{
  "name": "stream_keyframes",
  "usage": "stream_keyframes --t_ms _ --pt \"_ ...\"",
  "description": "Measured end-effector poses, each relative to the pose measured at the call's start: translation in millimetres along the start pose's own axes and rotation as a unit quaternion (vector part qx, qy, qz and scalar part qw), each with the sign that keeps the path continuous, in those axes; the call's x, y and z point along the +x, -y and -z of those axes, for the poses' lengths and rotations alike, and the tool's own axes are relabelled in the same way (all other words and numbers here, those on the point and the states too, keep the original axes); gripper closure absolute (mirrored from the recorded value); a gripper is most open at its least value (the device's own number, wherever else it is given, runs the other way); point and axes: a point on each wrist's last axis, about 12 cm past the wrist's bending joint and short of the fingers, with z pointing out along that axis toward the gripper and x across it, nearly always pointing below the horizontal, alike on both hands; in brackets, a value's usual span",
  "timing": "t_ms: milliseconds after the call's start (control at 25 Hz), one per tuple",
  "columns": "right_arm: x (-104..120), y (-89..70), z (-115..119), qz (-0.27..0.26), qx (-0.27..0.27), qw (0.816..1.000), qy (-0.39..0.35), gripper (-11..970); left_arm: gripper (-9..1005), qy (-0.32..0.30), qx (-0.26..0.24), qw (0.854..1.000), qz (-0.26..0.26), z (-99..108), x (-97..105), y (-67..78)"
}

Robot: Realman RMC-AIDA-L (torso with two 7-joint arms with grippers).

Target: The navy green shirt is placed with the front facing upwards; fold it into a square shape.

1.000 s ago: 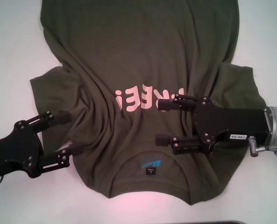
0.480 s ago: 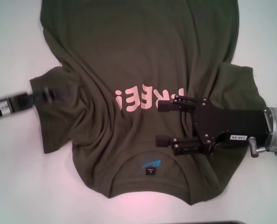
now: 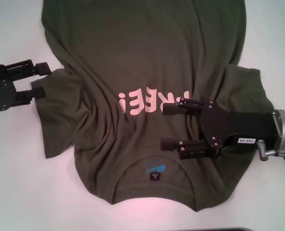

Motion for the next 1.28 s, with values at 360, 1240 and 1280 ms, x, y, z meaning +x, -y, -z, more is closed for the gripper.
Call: stream_keyframes --t_ms 360,1240,1280 --pt "0 0.3 -1 0.001 -0.003 1.0 -0.003 70 173 0.009 -0.044 0.999 0.01 6 -10 -5.3" --pt "0 0.1 1 -0.001 0.0 1.0 -0.003 70 199 0.022 -0.121 0.991 0.047 -14 -7 -24.7" --pt "0 0.1 1 -0.001 -0.001 1.0 -0.003 70 201 0.024 -0.122 0.991 0.048 -14 -8 -25.0"
